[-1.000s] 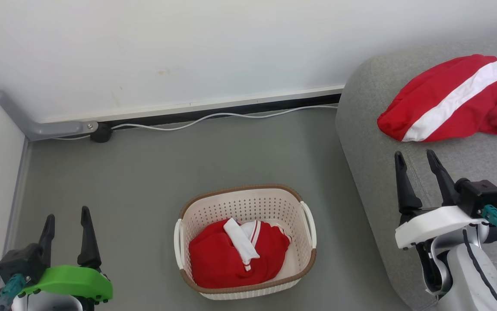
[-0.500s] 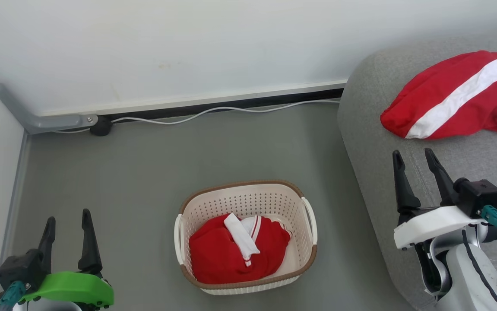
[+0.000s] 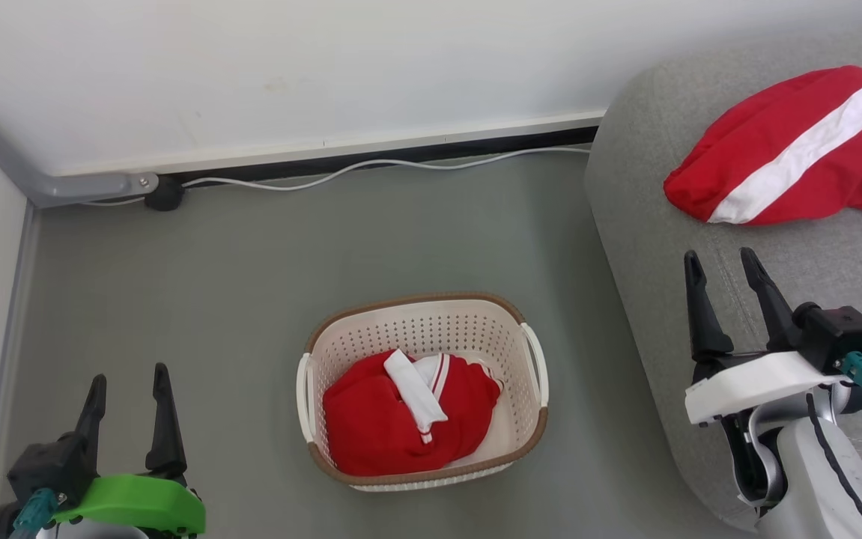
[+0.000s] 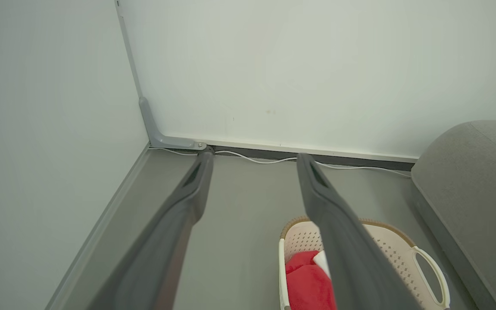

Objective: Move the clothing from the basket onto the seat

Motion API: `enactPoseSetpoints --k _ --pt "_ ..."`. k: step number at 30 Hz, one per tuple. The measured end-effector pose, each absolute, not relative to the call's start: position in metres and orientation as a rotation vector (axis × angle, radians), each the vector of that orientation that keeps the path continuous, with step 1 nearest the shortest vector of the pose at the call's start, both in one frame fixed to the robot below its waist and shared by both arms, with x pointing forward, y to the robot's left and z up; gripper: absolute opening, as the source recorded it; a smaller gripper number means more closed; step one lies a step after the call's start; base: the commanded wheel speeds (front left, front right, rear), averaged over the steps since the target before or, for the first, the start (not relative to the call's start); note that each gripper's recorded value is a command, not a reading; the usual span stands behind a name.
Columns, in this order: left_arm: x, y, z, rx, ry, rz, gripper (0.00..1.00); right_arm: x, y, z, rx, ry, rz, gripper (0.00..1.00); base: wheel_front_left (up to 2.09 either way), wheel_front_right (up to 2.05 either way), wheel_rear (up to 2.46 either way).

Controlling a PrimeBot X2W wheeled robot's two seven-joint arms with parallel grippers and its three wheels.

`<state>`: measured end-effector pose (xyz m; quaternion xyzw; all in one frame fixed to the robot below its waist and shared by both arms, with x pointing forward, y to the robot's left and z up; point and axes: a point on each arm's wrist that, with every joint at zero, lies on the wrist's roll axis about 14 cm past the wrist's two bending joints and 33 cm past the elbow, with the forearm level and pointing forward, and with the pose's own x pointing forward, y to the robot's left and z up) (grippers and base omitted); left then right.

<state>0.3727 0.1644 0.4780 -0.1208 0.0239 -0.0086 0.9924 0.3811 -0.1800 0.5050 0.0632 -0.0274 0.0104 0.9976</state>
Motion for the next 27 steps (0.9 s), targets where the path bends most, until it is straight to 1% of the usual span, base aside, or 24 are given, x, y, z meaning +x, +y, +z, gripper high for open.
enactPoseSetpoints --k 7,12,21,27 --pt "0.379 0.150 0.459 -0.217 0.113 -0.070 1.00 0.395 -0.186 0.505 0.127 -0.061 0.001 1.00 0.00 0.00 0.00" --pt "0.397 0.128 0.449 -0.212 0.154 -0.146 1.00 0.412 -0.189 0.509 0.124 -0.079 -0.004 1.00 0.00 0.00 0.00" --pt "0.422 0.075 0.413 -0.141 0.263 -0.329 1.00 0.449 -0.198 0.515 0.118 -0.122 -0.028 1.00 0.00 0.00 0.00" --pt "0.434 0.050 0.381 -0.148 0.357 -0.384 1.00 0.474 -0.206 0.517 0.109 -0.147 -0.049 1.00 0.00 0.00 0.00"
